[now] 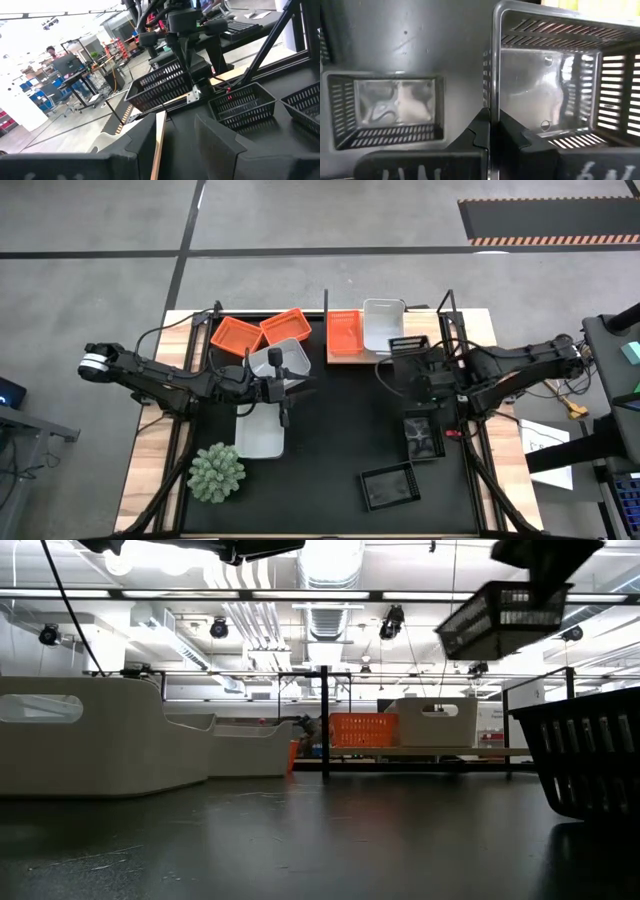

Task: Stack baskets on shelf by color
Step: Put the top black bin on the shelf

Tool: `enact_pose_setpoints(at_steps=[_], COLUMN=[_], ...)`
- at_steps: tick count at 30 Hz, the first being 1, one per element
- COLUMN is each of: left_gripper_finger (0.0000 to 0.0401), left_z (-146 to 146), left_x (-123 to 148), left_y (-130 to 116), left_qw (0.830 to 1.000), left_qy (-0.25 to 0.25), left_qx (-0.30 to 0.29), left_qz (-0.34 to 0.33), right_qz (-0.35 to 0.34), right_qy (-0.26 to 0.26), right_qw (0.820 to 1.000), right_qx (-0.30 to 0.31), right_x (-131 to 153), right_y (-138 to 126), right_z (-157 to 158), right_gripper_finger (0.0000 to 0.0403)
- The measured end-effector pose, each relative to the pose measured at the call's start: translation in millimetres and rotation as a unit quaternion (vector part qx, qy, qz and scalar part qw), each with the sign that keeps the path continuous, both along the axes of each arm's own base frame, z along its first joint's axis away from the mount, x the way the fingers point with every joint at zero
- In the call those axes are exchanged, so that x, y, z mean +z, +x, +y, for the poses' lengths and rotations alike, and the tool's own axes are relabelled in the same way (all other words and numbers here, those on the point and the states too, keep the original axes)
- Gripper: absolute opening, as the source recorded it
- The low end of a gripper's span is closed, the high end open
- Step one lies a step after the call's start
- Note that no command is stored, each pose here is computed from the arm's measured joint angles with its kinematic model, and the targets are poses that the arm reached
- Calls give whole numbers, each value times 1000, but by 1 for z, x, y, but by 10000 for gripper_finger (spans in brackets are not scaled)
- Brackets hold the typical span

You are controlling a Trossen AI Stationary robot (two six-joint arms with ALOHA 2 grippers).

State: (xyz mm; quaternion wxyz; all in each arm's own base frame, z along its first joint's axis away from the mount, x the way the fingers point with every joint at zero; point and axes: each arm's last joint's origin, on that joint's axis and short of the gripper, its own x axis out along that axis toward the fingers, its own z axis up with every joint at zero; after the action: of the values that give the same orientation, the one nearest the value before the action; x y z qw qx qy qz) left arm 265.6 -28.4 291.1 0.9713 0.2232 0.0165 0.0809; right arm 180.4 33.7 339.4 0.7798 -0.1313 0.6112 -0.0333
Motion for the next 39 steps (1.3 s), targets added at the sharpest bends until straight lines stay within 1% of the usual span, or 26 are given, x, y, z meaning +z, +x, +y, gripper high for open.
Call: enact_pose_setpoints(at_steps=[4,11,16,21,24,28,39], left_gripper_finger=[121,121,121,121,121,121,121], left_z=[0,0,0,0,0,0,0], left_x=[0,0,0,0,0,0,0], left_y=[0,0,0,0,0,0,0], left_qw=[1000,1000,1000,1000,1000,1000,1000], left_qy=[0,0,0,0,0,4,4], left_qx=[0,0,0,0,0,0,0], left_qz=[0,-1,-1,-2,-2,-1,-1], right_qz=[0,21,30,22,20,29,49], right_qy=[6,-7,-5,0,-3,-9,40], right_qw=[999,998,995,995,996,996,994], right_qx=[-47,-58,-95,-99,-88,-89,-86], right_x=[-3,-31,-52,-66,-69,-70,-71], right_y=[-14,-37,-49,-47,-42,-41,-44], right_z=[-3,-9,-15,-20,-24,-32,-61], right_gripper_finger=[8,8,8,8,8,8,8])
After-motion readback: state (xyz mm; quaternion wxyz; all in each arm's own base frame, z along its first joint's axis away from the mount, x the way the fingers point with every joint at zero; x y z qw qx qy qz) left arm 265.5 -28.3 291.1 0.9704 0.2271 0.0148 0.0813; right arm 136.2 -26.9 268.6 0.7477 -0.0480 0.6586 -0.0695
